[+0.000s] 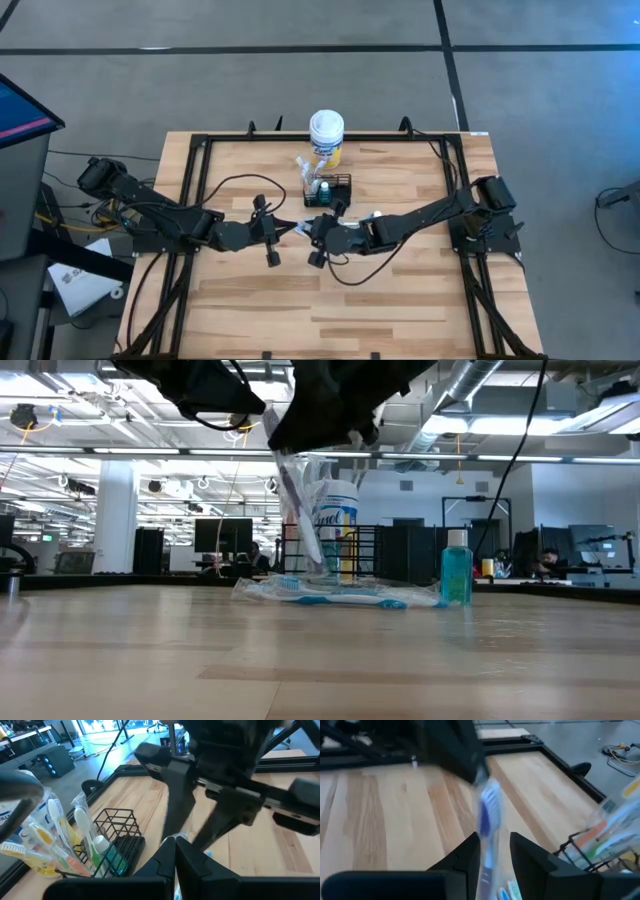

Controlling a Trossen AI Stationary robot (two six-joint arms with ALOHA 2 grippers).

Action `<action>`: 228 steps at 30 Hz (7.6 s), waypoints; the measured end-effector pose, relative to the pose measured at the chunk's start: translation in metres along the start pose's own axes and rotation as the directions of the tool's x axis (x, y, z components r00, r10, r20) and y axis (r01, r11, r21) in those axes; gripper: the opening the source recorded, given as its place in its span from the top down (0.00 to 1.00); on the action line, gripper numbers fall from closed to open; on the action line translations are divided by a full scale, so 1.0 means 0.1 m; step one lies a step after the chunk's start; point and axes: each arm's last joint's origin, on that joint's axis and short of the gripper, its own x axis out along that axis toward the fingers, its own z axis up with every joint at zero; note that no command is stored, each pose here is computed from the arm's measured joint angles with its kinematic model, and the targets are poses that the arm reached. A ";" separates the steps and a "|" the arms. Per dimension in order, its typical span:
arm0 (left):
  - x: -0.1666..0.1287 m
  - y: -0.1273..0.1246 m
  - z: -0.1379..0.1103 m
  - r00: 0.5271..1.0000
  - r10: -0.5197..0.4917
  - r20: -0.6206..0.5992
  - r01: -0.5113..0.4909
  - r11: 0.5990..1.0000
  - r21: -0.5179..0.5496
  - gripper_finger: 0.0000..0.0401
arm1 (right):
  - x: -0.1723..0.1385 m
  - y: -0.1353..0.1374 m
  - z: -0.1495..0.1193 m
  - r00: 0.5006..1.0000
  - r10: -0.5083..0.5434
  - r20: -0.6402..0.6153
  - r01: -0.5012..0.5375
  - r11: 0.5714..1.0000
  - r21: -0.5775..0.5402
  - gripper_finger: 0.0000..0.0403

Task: Pick & Place toothbrushing station
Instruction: Put the violet toothbrush into the black wire organizer, then put the blue toothbrush into the black wire organizer

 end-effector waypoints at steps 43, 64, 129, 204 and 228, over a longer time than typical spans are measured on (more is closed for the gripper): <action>-0.23 0.20 -0.05 0.998 0.000 0.059 0.005 0.997 -0.081 0.81 | -0.12 -0.14 0.12 0.996 -0.091 0.021 0.092 0.993 -0.067 1.00; -0.30 0.23 -0.10 0.996 -0.010 0.089 0.021 0.993 -0.120 0.81 | -0.68 -0.88 0.04 0.954 -0.194 0.229 0.168 0.978 0.127 1.00; -0.29 0.23 -0.13 0.993 -0.010 0.119 0.028 0.988 -0.149 0.81 | -0.06 -1.71 -0.63 0.927 -0.284 0.243 0.207 0.931 0.300 1.00; -0.24 0.27 -0.79 0.994 -0.108 0.000 0.106 0.980 -0.169 0.81 | -0.96 -1.30 -0.34 0.964 -0.012 0.266 -0.018 0.994 0.111 0.63; 0.28 0.29 -1.34 0.977 -0.071 -0.202 0.043 0.989 -0.142 0.81 | -1.11 -0.99 -0.40 0.957 0.122 0.264 -0.138 0.990 0.042 0.66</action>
